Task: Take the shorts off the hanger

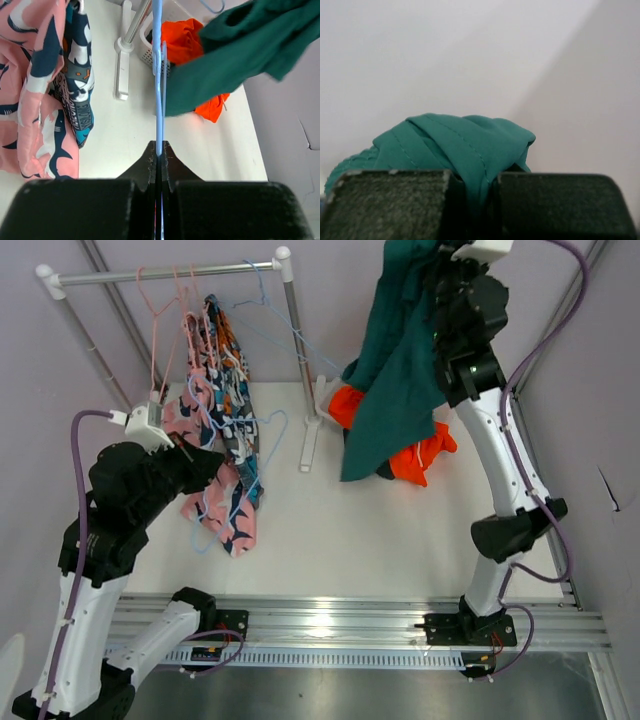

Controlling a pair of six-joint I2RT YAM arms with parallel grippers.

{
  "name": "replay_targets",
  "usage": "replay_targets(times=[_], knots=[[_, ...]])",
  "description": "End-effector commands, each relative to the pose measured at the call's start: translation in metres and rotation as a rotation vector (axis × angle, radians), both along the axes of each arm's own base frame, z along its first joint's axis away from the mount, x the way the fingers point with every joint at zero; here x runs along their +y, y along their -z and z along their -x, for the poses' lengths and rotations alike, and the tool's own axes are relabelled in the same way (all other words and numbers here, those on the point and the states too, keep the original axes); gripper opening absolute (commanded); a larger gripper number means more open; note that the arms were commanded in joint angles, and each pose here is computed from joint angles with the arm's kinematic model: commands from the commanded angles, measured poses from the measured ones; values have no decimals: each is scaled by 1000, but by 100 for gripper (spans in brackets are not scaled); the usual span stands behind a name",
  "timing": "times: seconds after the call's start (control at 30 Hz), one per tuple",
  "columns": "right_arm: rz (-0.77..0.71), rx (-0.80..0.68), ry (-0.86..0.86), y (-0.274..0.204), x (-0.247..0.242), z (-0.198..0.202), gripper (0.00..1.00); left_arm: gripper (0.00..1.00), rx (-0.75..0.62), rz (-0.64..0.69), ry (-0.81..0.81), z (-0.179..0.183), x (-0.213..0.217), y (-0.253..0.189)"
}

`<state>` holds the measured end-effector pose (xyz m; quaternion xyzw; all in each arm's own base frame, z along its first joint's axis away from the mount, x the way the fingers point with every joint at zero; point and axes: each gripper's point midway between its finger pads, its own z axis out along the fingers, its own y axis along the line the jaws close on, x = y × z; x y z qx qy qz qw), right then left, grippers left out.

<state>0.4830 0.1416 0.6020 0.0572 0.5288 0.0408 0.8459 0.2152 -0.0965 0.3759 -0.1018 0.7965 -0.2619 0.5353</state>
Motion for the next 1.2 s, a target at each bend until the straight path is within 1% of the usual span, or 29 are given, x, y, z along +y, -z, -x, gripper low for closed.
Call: replay_targets(times=[0.0,0.07,0.17,0.2,0.23,0.27,0.3,0.4,0.43,0.5,0.53,0.57,0.63,0.67,0.73,0.77,0.8,0.83,0.87,0.9,0.93,0.97,1.0,1.03,1.07,1.1,1.13,1.17], knots=[[-31,-117,-10,-32,-21,-25,0,0,-92,-20,12,-8,-1,-18],[-28,-114,-2,-24,-26,-41,0,0,-93,-37,-20,-14,4,-17],[-26,-28,-3,20,-27,-74,0,0,-92,-45,-31,-20,4,-16],[-24,41,-25,65,-22,-93,0,0,-95,-45,-33,-22,4,-17],[-22,40,-38,71,-21,-89,0,0,-101,-42,-35,-27,2,-19],[-37,57,-59,89,-18,-92,0,0,-102,-41,-36,-30,2,-19],[-42,102,-85,128,-12,-99,0,0,-107,-36,-36,-32,1,-21],[-49,130,-160,159,1,-95,0,0,-102,-34,-33,-44,-4,-22],[-49,176,-178,184,10,-93,0,0,-93,-36,-30,-50,-7,-21],[-45,194,-208,198,23,-86,0,0,-109,-31,-31,-57,-9,-28],[-35,237,-216,225,30,-82,0,0,-113,-28,-33,-59,-10,-30],[-37,221,-240,223,42,-73,0,0,-129,-29,-38,-65,-10,-37],[-31,255,-241,242,49,-67,0,0,-133,-42,-49,-73,-10,-40],[-50,300,-244,264,52,-62,0,0,-130,-64,-67,-83,-8,-43],[-78,357,-258,293,54,-58,0,0,-127,-87,-84,-91,-6,-48],[-94,428,-280,325,58,-53,0,0,-141,-96,-91,-94,-5,-57],[-99,469,-291,344,64,-49,0,0,-121,-112,-105,-103,-5,-52],[-98,506,-300,362,68,-45,0,0,-146,-109,-113,-105,-4,-65],[-88,585,-310,389,72,-39,0,0,-151,-122,-119,-108,-3,-66],[-109,668,-338,415,81,-35,0,0,-141,-138,-139,-117,-1,-63],[-114,745,-359,433,85,-31,20,0,-172,-134,-152,-120,0,-77],[-116,811,-387,449,90,-24,53,0,-173,-153,-162,-126,2,-77],[-142,868,-407,474,91,-10,92,0,-168,-165,-171,-132,3,-76],[-160,854,-414,471,89,-1,99,0,-171,-169,-178,-143,3,-84],[-179,819,-433,465,90,5,100,0,-163,-179,-176,-150,2,-82],[-188,822,-436,467,88,15,99,0,-173,-180,-180,-155,3,-90],[-200,826,-433,467,83,33,99,0,-128,-197,-183,-172,2,-76],[-204,827,-444,465,83,42,99,0,-128,-202,-188,-175,3,-81]])
